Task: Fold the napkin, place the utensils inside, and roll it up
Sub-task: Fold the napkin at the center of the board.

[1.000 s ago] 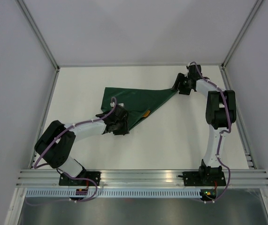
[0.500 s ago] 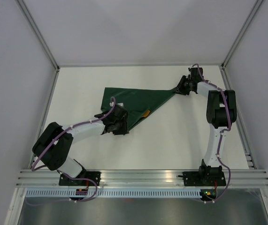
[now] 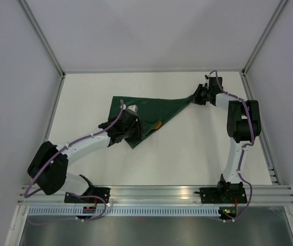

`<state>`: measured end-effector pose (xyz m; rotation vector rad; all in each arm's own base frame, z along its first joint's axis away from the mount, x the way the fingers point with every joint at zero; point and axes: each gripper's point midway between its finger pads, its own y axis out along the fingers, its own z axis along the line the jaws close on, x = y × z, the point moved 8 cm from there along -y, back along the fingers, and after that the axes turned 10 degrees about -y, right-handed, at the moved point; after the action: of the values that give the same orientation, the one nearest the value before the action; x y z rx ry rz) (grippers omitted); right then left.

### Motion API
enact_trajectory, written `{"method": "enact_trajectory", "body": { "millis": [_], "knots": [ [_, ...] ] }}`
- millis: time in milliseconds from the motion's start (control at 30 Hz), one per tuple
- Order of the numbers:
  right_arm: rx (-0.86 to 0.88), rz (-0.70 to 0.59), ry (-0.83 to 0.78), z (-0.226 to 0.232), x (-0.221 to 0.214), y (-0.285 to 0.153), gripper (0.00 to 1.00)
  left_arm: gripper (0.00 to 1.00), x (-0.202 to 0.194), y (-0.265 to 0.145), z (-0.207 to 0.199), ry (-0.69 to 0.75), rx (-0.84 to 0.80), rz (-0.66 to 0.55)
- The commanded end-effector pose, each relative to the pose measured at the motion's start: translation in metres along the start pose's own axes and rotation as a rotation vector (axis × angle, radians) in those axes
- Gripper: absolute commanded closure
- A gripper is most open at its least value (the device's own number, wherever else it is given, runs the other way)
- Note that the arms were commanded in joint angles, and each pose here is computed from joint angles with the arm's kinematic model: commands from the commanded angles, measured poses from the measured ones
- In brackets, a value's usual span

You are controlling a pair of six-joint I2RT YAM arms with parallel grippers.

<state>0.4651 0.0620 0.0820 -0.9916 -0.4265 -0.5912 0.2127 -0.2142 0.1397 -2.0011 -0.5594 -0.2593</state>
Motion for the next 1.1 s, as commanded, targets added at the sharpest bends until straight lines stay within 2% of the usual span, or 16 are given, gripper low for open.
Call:
{"method": "enact_trajectory", "body": {
  "millis": [0,133,300,467,600,800,1067],
  "knots": [
    [0.065,-0.127,-0.098,0.023,0.029,-0.021,0.87,0.57,0.035,-0.023,-0.037,-0.024,-0.097,-0.140],
    [0.077,-0.155,-0.135,0.030,0.031,-0.030,0.87,0.59,0.053,-0.007,-0.052,-0.051,-0.064,-0.196],
    [0.087,-0.168,-0.187,0.041,0.027,-0.036,0.88,0.61,0.066,0.038,-0.069,-0.074,-0.084,-0.218],
    [0.099,-0.195,-0.250,0.054,0.028,-0.047,0.88,0.62,0.070,0.073,-0.076,-0.090,-0.086,-0.218],
    [0.109,-0.203,-0.290,0.063,0.026,-0.053,0.88,0.62,0.062,0.096,-0.077,-0.089,-0.083,-0.171],
    [0.134,-0.229,-0.341,0.080,0.027,-0.064,0.88,0.62,0.050,0.109,-0.074,-0.086,-0.069,-0.129],
    [0.177,-0.254,-0.405,0.105,0.029,-0.076,0.88,0.63,0.039,0.105,-0.071,-0.070,-0.071,-0.091]
  ]
}}
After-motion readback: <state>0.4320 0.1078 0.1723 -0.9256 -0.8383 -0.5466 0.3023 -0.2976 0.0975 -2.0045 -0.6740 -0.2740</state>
